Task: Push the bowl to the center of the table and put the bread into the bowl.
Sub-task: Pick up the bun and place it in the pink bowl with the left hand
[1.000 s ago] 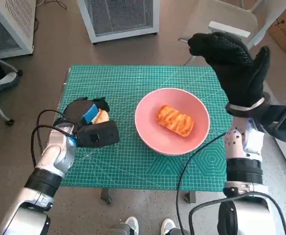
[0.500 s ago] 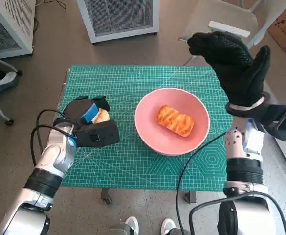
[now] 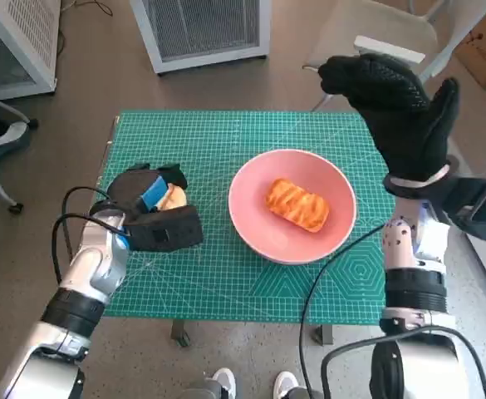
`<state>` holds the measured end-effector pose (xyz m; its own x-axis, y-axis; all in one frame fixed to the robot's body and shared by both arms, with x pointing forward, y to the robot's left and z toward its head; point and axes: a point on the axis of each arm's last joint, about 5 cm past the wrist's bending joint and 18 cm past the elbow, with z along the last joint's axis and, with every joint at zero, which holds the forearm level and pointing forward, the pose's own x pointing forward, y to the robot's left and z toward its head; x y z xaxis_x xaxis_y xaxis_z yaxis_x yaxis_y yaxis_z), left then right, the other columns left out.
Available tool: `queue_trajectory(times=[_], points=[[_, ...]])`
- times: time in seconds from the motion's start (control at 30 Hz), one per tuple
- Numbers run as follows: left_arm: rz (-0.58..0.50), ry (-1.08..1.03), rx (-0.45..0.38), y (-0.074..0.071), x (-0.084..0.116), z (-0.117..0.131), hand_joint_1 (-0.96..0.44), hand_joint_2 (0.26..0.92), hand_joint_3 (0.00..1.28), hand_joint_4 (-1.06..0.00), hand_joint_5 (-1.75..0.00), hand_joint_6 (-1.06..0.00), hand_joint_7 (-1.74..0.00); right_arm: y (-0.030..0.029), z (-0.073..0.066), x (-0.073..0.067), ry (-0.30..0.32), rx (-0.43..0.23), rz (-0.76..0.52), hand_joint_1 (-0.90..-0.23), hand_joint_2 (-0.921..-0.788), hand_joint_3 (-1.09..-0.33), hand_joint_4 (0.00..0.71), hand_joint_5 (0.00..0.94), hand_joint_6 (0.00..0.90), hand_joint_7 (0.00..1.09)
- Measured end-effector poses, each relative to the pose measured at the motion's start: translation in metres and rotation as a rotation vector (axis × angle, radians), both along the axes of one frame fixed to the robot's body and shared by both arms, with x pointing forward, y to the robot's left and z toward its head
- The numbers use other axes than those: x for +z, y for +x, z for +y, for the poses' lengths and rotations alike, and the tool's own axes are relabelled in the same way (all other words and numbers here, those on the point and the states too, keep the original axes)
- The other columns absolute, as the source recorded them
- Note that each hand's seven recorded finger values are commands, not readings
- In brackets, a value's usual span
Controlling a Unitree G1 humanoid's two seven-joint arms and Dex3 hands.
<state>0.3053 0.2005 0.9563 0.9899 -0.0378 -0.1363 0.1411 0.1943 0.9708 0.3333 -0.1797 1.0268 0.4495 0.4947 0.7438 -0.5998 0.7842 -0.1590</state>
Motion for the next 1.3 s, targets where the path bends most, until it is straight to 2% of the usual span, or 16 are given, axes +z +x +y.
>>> queue_trajectory(times=[0.47, 1.3], points=[[-0.022, -0.013, -0.002, -0.003, 0.006, 0.001, 0.0, 0.92, 0.11, -0.63, -1.19, -0.58, -1.25, 0.0001, 0.0, 0.0, -0.001, 0.002, 0.003, -0.662, -0.921, -0.741, 0.253, 0.0, 0.101, 0.5], [-0.144, -0.062, -0.038, -0.012, 0.035, -0.008, 0.0, 0.921, 0.1, -0.66, -1.2, -0.59, -1.2, 0.0001, 0.0, 0.0, -0.006, 0.007, -0.002, -0.641, -0.921, -0.744, 0.255, 0.001, 0.095, 0.52]])
